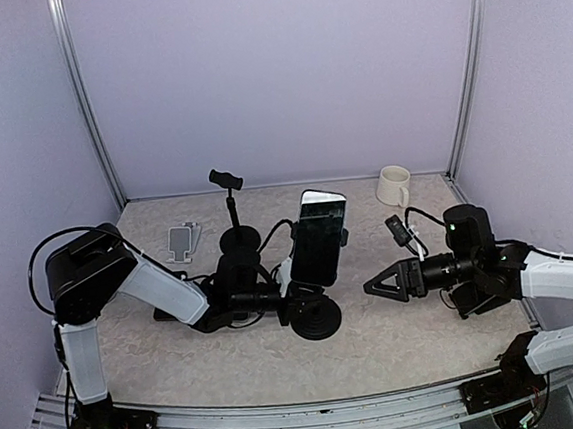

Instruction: Remove the phone from the phone stand

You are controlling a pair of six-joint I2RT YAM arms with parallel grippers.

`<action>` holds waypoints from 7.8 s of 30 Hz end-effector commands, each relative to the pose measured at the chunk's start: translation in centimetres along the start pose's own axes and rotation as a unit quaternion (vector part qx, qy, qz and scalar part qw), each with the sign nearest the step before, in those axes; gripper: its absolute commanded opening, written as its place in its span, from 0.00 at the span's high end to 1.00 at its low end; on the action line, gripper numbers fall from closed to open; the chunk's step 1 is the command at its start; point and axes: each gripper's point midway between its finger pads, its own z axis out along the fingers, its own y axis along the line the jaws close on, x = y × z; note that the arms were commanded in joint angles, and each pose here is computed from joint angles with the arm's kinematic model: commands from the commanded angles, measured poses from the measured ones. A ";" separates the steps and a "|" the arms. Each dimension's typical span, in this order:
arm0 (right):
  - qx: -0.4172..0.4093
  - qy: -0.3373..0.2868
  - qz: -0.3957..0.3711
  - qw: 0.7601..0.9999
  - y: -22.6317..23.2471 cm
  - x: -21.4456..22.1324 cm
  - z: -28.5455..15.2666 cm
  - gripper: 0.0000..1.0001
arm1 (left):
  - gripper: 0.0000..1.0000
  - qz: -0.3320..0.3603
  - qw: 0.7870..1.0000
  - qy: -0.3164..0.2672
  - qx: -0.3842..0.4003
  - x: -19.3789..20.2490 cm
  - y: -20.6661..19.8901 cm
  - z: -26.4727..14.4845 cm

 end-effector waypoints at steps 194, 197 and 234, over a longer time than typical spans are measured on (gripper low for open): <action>0.002 -0.078 -0.063 0.995 10.0 -11.7 3.5 1.00 | 0.63 -0.123 0.986 -0.108 0.043 -23.0 -16.8 -11.3; 0.009 -0.088 -0.069 0.994 10.1 -12.4 3.4 1.00 | 0.63 -0.127 0.984 -0.121 0.017 -23.4 -15.8 -12.5; 0.052 -0.178 -0.124 0.975 0.5 -30.1 7.3 1.00 | 0.63 -0.252 0.921 -0.128 -0.270 -15.2 -2.3 -22.8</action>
